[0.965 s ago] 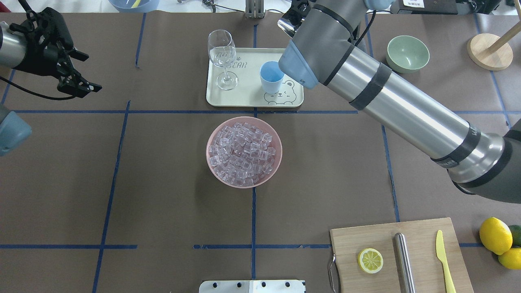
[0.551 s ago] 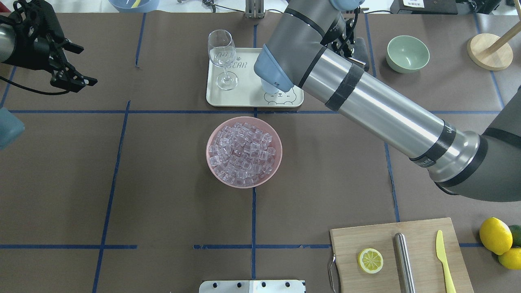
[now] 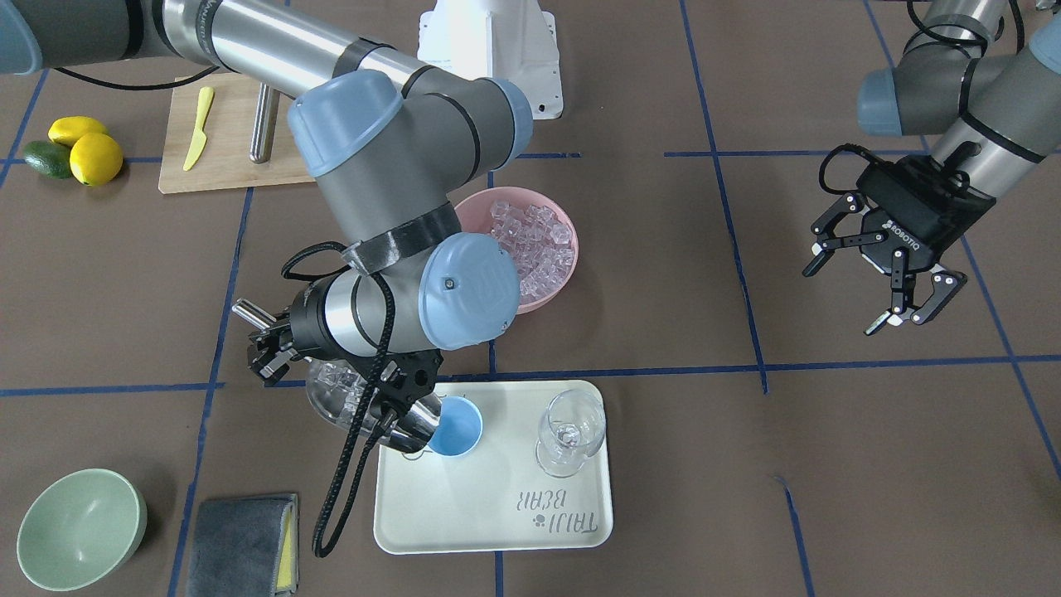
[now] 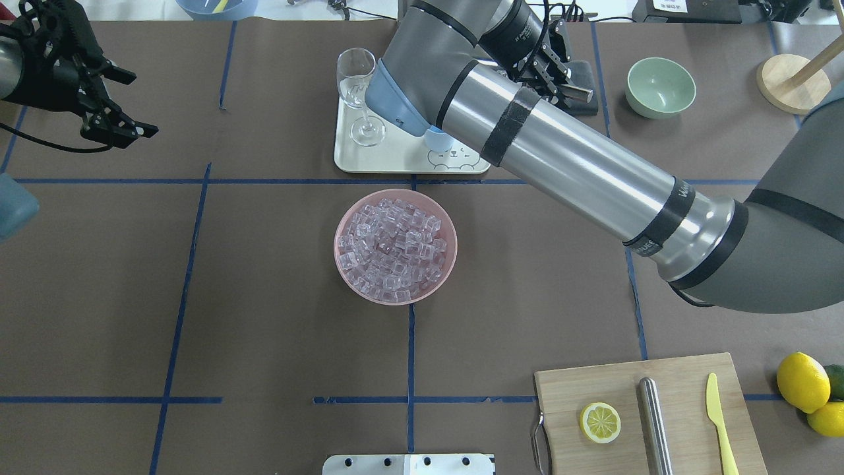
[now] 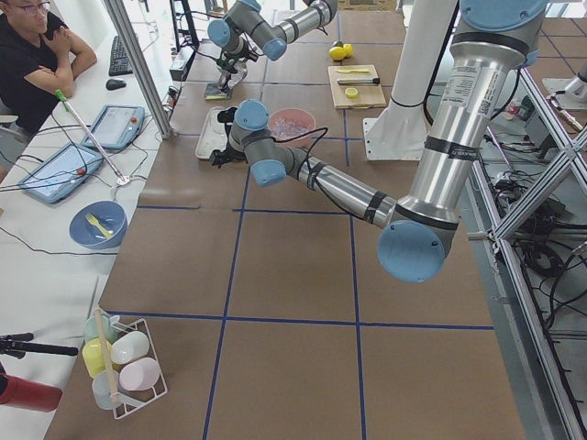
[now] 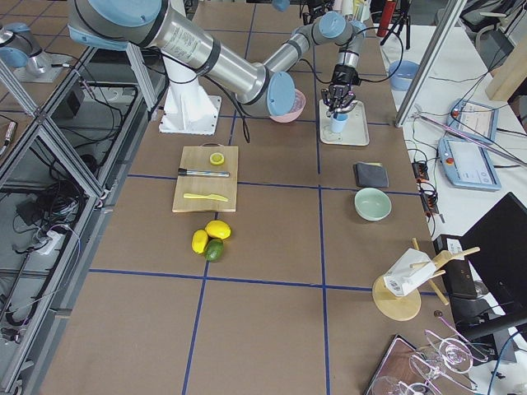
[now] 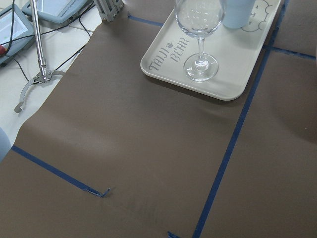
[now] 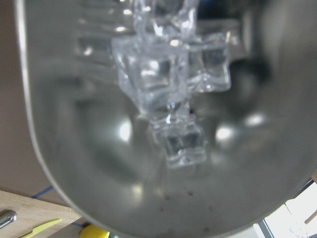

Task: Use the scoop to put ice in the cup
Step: 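Move the scoop over the light-blue cup and tip ice in while left arm withdraws, then hold the tipped scoop over the light-blue cup with the right gripper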

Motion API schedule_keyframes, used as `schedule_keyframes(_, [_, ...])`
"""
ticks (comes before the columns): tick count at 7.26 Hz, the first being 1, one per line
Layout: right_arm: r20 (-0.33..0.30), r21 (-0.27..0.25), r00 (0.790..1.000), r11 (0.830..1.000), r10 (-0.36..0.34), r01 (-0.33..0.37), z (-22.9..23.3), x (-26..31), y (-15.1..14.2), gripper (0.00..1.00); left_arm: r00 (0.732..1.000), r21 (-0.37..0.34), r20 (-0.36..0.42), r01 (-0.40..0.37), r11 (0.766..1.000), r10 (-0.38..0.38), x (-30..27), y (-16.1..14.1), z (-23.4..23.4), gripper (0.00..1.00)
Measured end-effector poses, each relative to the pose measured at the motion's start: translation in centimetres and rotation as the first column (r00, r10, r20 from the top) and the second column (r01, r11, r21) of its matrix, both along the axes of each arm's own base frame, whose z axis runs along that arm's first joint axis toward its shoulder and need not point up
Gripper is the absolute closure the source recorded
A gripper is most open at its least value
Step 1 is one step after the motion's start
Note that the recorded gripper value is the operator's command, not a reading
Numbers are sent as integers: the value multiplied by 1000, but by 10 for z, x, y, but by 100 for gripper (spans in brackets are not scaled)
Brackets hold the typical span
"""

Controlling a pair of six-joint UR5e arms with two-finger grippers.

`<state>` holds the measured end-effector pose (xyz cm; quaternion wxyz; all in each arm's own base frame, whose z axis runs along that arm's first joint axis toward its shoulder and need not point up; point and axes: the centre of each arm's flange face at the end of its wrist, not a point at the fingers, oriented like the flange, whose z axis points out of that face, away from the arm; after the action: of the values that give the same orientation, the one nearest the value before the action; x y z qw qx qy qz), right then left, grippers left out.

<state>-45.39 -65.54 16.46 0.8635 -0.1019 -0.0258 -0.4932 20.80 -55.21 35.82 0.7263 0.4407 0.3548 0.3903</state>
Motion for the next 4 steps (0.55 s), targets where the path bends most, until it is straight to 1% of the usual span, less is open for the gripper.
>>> schedule_keyframes(3, [-81,-41,994,996,-78,75,16,-17,18,100,1000,21,-11,-2,1000,2,-1,2,-11,0])
schedule_keyframes(4, [-96,-47,991,995,-98,94,16,-19,22,100,1000,26,-14,-2,1000,2,-1,3,-14,0])
